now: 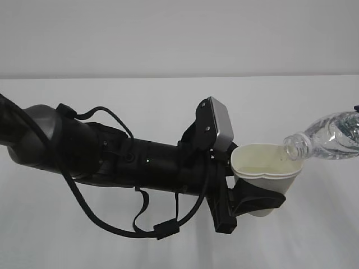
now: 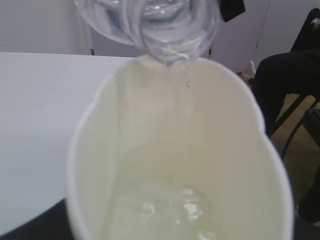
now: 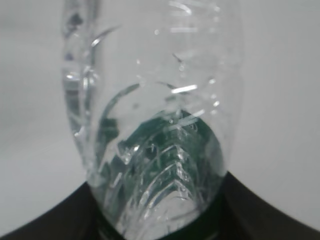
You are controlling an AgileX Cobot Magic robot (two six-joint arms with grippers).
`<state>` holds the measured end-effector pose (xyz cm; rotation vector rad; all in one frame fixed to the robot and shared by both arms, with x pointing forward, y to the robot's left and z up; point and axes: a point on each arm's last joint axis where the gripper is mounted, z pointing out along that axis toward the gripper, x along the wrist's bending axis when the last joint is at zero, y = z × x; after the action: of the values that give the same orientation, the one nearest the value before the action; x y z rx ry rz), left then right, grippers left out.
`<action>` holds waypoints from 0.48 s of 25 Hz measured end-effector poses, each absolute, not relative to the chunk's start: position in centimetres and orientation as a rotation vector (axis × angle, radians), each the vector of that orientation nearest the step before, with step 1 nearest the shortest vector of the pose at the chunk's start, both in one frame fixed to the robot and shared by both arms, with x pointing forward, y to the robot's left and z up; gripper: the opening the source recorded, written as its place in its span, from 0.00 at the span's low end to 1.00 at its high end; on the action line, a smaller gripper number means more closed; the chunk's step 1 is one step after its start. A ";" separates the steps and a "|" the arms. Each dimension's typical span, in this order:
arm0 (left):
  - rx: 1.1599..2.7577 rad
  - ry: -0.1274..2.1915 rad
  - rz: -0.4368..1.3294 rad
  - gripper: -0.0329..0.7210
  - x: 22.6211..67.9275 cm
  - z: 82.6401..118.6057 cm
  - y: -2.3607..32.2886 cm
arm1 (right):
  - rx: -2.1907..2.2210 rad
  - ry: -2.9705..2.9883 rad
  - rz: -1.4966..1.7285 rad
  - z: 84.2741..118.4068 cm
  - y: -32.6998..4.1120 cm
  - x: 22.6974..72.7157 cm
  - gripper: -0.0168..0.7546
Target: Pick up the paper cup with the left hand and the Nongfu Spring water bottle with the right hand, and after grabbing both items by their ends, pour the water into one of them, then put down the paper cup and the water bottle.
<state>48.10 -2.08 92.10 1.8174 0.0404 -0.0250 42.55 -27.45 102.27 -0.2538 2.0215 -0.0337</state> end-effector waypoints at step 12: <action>1.818 0.040 -0.025 0.56 48.1 92.1 -2.1 | -0.260 2.022 -0.043 102.3 -27.5 42.6 0.48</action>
<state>48.10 -2.08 92.09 1.8177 0.0397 -0.0251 42.55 -27.49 102.26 -0.2598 2.0219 -0.0429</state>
